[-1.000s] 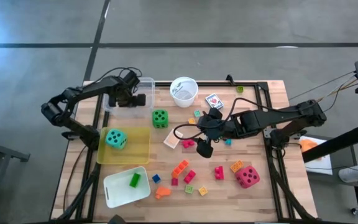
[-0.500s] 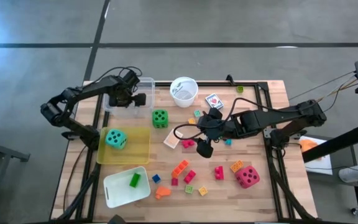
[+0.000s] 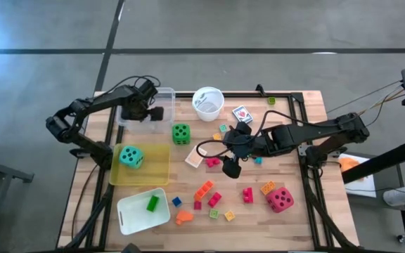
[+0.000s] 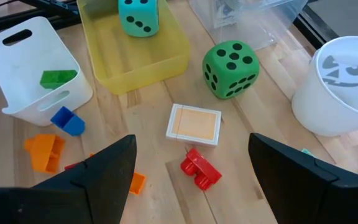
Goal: Pick & Place Toys
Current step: Put the blue deck of cards into the transparent bin
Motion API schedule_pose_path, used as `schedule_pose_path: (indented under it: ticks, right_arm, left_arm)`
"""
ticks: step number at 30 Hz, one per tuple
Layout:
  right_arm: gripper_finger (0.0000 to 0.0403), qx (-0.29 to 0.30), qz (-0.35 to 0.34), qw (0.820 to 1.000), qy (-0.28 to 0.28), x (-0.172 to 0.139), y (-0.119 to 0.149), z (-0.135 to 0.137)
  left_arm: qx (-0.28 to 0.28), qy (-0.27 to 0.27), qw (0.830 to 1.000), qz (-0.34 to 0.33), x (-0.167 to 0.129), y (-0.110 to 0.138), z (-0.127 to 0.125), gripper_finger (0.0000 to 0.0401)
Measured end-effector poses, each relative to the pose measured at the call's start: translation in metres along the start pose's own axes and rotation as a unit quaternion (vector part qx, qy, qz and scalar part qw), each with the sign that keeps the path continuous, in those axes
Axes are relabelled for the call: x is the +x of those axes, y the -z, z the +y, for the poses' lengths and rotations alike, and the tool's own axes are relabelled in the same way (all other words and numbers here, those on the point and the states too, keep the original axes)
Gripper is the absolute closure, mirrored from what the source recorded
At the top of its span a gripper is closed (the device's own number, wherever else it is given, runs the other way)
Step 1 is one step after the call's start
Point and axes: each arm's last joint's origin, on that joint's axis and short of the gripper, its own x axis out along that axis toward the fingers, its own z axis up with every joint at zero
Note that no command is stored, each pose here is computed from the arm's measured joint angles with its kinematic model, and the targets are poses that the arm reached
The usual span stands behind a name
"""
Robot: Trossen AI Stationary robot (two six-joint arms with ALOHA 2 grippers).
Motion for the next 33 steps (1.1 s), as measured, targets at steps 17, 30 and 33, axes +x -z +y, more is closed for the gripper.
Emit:
schedule_pose_path:
  ticks: [17, 30, 33]
  right_arm:
    - [0.0102, 0.0, 0.0, 1.0, 0.0, 0.0, 0.0, 0.0]
    - [0.0102, 0.001, -0.001, 1.0, 0.001, 0.0, 0.0, 0.0]
    - [0.0102, 0.001, -0.001, 1.0, 0.001, 0.0, 0.0, 0.0]
  left_arm:
    - [0.032, -0.027, 0.999, 0.004, -0.005, 0.0, 0.002, 0.0118]
    - [0.048, -0.025, 0.998, -0.028, -0.032, -0.013, -0.006, 0.0118]
    - [0.048, -0.027, 0.998, -0.026, -0.031, -0.013, -0.006, 0.0118]
